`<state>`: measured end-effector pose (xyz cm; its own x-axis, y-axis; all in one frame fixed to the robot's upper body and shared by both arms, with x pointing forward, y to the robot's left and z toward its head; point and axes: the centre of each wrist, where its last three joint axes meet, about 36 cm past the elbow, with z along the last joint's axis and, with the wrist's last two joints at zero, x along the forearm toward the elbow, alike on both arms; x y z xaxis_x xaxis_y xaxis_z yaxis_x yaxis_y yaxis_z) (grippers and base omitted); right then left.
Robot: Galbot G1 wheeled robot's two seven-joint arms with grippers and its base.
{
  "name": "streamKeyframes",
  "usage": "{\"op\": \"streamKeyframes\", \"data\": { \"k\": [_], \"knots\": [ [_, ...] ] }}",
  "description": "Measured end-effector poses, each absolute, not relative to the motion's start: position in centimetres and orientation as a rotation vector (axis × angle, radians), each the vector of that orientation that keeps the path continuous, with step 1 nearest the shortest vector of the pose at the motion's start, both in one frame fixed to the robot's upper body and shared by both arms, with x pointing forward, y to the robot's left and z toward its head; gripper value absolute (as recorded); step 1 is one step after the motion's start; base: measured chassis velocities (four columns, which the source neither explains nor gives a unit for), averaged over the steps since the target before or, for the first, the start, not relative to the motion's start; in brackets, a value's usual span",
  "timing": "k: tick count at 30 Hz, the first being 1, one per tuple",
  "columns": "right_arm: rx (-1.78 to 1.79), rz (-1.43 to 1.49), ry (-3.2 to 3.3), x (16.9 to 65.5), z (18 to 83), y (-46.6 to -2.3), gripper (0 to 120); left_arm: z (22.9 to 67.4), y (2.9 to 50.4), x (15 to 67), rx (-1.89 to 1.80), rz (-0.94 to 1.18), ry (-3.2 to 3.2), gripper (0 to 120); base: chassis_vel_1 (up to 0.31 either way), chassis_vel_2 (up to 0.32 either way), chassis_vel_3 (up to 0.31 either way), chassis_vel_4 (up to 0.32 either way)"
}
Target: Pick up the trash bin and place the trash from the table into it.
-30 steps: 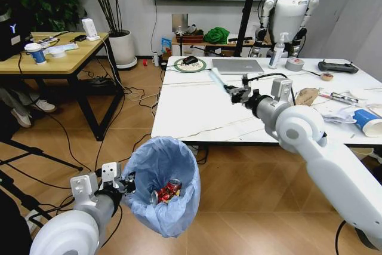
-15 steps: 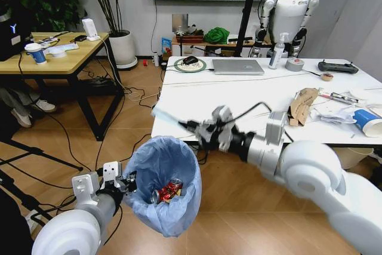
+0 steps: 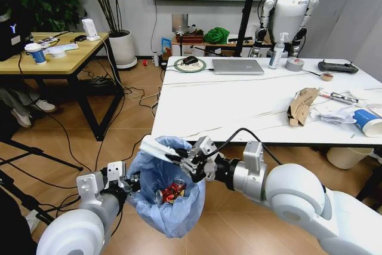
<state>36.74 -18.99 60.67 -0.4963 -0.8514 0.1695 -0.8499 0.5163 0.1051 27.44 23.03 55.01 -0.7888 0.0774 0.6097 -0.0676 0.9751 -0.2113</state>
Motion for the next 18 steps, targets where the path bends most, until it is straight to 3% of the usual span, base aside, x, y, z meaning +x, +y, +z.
{"op": "streamKeyframes", "data": {
  "k": [9,13,14,18],
  "knots": [
    [1.448,0.059,-2.484,34.7,58.0,-17.6,63,54.9,22.6,27.4,-0.022,0.295,-2.457,0,0.0,0.0,0.0,0.0],
    [1.445,0.068,-2.478,34.5,57.9,-17.1,70,54.9,22.5,27.4,-0.025,0.295,-2.457,0,0.0,0.0,0.0,0.0],
    [1.445,0.069,-2.478,34.5,57.9,-17.1,79,54.9,22.5,27.4,-0.026,0.295,-2.457,0,0.0,0.0,0.0,0.0],
    [1.444,0.084,-2.471,34.3,58.1,-16.6,94,55.0,22.5,27.5,-0.028,0.294,-2.458,0,0.0,0.0,0.0,0.0]
  ]
}}
